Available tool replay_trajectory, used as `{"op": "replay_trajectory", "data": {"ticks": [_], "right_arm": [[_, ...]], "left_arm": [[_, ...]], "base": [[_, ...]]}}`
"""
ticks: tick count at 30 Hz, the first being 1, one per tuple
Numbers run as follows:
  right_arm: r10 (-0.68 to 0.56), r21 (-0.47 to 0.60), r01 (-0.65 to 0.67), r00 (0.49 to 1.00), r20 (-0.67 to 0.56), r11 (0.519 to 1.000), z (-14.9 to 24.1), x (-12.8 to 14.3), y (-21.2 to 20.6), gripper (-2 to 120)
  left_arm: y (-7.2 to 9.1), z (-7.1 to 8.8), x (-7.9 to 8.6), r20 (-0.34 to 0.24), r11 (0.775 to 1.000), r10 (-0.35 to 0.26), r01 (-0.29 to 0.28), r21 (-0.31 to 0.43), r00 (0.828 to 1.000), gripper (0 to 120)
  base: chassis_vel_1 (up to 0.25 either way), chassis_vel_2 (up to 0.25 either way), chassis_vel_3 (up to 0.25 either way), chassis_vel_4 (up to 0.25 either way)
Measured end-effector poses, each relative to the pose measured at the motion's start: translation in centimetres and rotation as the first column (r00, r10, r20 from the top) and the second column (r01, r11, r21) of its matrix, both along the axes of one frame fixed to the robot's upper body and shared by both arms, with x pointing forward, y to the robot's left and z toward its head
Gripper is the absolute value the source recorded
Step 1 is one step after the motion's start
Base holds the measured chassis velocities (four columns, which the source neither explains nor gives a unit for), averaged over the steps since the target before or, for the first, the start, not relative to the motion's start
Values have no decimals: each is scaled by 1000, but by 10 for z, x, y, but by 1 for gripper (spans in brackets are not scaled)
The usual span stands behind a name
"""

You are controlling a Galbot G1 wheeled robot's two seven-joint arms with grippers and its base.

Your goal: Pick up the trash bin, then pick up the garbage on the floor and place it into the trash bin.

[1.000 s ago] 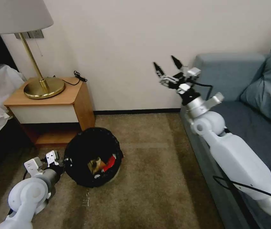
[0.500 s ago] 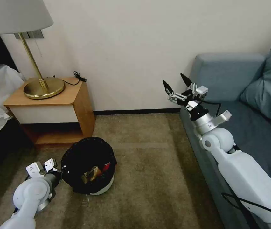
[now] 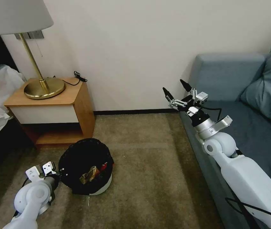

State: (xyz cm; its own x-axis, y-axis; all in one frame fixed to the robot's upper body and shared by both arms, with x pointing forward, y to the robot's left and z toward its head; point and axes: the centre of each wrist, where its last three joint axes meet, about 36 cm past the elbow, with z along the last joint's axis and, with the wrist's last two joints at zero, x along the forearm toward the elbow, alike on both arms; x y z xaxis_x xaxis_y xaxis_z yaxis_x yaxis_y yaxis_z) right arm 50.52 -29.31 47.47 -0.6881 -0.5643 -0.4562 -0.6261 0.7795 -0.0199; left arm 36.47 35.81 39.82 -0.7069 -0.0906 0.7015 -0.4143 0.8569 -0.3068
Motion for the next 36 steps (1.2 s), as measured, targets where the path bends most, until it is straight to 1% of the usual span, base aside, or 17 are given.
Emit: {"op": "replay_trajectory", "data": {"ticks": [3,7,16,19,22,23,24,25,27,28,29,31,32,33,34,35,36], "right_arm": [[2,-3,-2,1000,-3,1000,-2,-1,-1,100],[12,-11,-12,1000,-5,1000,-5,-3,-1,100],[23,-16,-23,1000,-3,1000,-5,-4,-2,100],[17,-10,-17,1000,2,1000,-2,-7,-5,100],[11,-5,-11,1000,1,1000,-2,-9,-6,100],[-22,8,22,1000,-7,1000,-1,-13,-6,100],[-53,15,53,998,-17,998,0,-15,-7,100],[-53,15,53,998,-17,998,0,-15,-7,100],[-124,32,126,991,-55,992,3,-23,-7,100],[-165,42,168,983,-77,985,3,-28,-7,100],[-165,42,168,983,-77,985,3,-28,-7,100],[-225,40,230,969,-101,972,4,-38,-9,100],[-225,40,230,969,-101,972,4,-38,-9,100],[-249,37,255,962,-111,966,6,-45,-9,100],[-249,37,255,962,-111,966,6,-45,-9,100],[-275,28,281,953,-129,959,6,-54,-9,100],[-301,17,307,941,-154,952,2,-61,-8,100]], "left_arm": [[0,3,0,17,1000,-6,6,2,1000,30],[0,14,-1,52,1000,-9,8,16,999,50],[1,27,-11,75,998,-20,15,67,997,79],[3,36,-20,163,980,-71,38,195,984,94],[4,39,-23,211,969,-89,36,243,973,98],[4,47,-31,320,939,-161,45,342,934,100],[4,51,-35,372,922,-208,55,383,905,100],[4,51,-35,372,922,-208,55,383,905,100],[2,54,-41,471,884,-313,71,463,825,100],[1,52,-42,518,851,-374,62,521,769,100],[1,52,-42,518,851,-374,62,521,769,100],[-4,48,-39,568,791,-455,18,612,685,100],[-4,48,-39,568,791,-455,18,612,685,100],[-8,47,-37,599,777,-472,-16,629,647,100],[-8,47,-37,599,777,-472,-16,629,647,100],[-13,43,-31,640,768,-470,-76,636,607,100],[-13,39,-26,660,751,-473,-125,648,584,100]], "base": [[0,0,0,0],[0,0,0,0],[0,0,0,0],[0,0,0,0],[0,0,0,0],[0,0,0,0],[0,0,0,0],[0,0,0,0],[0,0,0,0],[0,0,0,0],[0,0,0,0],[0,0,0,0],[0,0,0,0],[0,0,0,0],[0,0,0,0],[0,0,0,0],[0,0,0,0]]}}
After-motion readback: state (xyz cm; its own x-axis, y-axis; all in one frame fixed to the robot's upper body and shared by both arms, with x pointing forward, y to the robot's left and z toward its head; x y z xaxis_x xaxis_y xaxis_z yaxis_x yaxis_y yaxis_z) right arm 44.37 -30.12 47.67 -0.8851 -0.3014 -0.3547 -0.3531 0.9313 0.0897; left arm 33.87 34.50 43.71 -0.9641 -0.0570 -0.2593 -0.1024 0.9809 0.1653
